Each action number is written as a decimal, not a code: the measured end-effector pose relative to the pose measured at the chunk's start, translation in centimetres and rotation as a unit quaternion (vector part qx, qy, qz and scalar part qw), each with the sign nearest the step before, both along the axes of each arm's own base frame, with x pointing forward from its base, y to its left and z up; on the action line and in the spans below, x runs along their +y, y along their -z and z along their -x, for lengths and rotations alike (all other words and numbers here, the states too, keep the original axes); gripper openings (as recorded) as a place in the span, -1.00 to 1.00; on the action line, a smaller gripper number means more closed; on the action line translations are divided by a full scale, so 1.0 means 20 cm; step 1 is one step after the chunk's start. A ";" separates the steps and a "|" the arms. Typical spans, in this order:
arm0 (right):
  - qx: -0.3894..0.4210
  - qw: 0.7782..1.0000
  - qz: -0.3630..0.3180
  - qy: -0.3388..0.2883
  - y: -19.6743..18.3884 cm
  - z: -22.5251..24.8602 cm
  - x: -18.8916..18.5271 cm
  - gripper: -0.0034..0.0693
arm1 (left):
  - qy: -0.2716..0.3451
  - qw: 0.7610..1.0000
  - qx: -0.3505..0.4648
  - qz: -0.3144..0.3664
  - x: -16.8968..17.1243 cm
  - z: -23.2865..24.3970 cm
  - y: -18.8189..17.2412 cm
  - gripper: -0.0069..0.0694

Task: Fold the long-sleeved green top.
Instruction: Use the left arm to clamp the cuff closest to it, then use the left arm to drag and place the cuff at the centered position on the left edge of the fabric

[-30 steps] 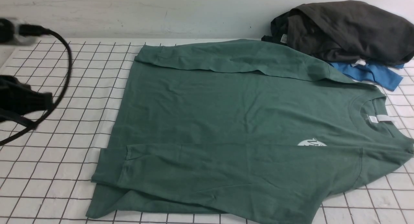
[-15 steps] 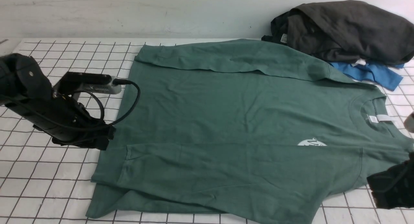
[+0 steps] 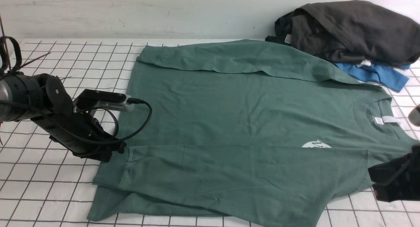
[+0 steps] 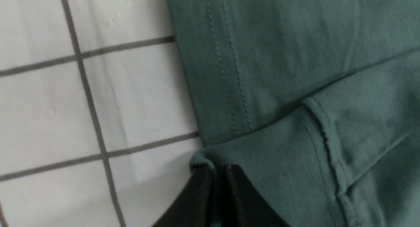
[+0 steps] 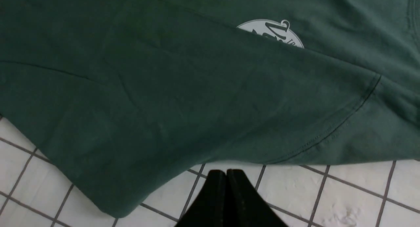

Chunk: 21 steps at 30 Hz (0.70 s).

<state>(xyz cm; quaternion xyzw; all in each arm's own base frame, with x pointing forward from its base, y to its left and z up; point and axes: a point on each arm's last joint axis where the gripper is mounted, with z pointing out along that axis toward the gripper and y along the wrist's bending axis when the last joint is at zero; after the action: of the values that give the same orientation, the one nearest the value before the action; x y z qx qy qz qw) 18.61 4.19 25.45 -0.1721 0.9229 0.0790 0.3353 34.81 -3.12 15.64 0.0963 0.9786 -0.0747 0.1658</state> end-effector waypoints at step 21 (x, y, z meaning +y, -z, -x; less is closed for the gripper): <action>-0.007 1.000 -0.002 0.003 0.00 -0.01 0.00 -0.94 | 0.033 0.962 -0.271 -0.020 -0.14 -0.47 -0.39 -0.83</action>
<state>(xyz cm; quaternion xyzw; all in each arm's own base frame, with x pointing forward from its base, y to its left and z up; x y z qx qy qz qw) 18.72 4.18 25.53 -0.1697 0.9209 0.0784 0.3420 44.23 -5.87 23.46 0.1484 0.8945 -0.0317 0.4205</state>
